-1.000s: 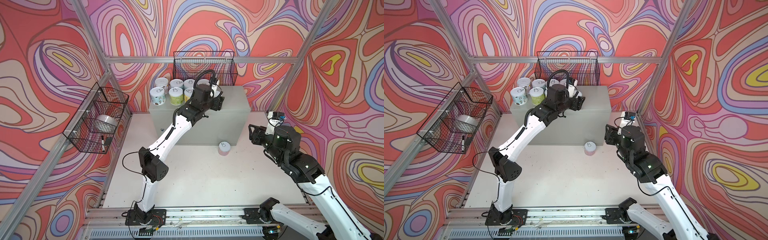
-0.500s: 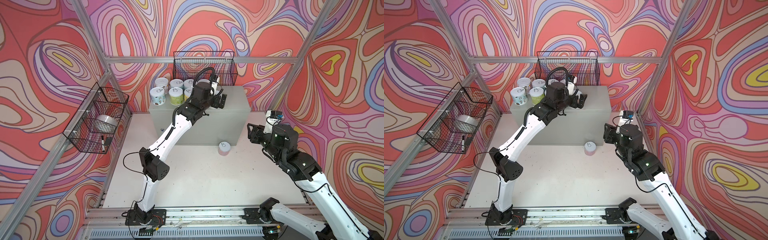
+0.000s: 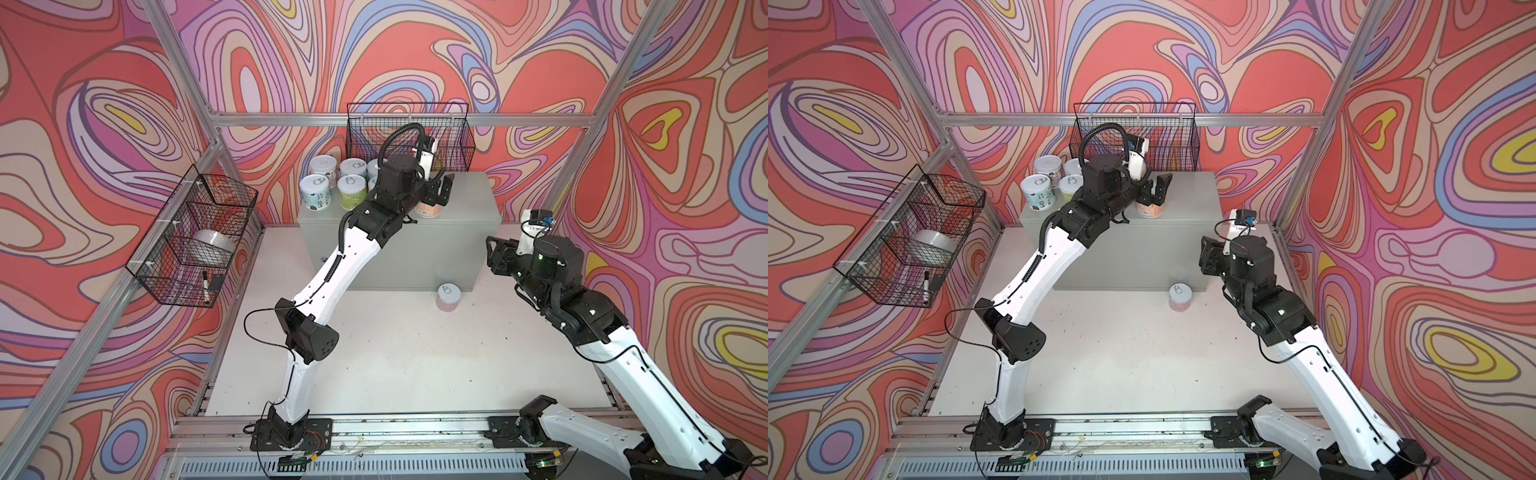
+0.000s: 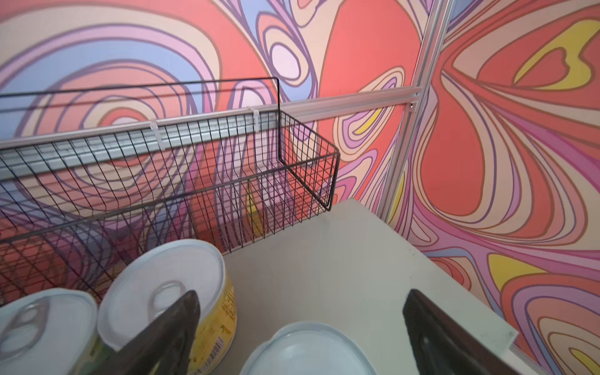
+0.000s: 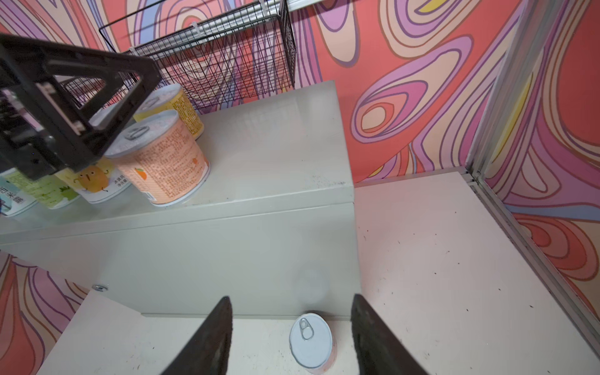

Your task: Place and organize the canned foods onto the counter

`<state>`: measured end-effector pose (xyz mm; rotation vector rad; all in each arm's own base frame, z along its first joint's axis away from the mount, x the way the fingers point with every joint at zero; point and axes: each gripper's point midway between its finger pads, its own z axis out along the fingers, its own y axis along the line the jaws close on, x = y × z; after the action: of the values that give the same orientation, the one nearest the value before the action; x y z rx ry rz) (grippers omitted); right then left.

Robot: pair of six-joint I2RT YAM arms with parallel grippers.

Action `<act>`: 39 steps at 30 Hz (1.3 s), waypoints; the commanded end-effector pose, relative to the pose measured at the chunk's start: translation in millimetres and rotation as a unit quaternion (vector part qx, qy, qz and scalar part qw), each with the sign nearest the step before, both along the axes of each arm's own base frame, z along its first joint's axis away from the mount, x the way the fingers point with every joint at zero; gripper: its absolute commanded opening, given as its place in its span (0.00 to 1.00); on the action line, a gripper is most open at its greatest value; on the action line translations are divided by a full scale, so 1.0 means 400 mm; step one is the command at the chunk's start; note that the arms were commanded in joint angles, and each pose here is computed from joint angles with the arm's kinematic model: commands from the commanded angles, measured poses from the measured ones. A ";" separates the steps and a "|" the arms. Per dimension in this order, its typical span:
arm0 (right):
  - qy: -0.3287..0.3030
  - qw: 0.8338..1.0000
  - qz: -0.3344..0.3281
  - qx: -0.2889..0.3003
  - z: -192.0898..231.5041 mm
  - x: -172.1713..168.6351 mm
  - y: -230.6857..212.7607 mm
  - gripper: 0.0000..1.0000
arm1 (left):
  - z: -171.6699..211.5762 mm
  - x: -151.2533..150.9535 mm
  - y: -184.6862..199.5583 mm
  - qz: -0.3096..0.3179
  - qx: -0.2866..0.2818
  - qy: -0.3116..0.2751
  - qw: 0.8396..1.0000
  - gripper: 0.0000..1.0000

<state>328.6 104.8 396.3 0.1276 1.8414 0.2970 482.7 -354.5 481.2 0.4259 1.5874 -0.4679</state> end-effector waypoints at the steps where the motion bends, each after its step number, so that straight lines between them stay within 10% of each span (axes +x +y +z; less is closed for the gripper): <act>1: -0.035 0.999 0.022 0.004 0.061 0.026 0.029 0.59 | 0.080 -0.021 0.023 0.007 -0.009 -0.042 0.999 1.00; 16: -0.047 0.985 0.162 -0.049 0.107 0.158 0.211 0.48 | 0.148 -0.314 0.213 -0.022 -0.034 -0.010 0.999 1.00; 28: -0.063 0.975 0.201 -0.068 0.075 0.214 0.262 0.46 | -0.219 -0.483 0.332 -0.023 -0.013 0.110 0.994 1.00; 39: -0.079 0.969 0.227 -0.058 0.039 0.286 0.277 0.48 | -0.408 -0.488 0.323 -0.023 -0.009 0.174 0.985 1.00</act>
<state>436.9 212.6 414.3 -0.3709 1.7374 0.4668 287.5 -221.5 303.6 0.4172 1.9737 -0.5589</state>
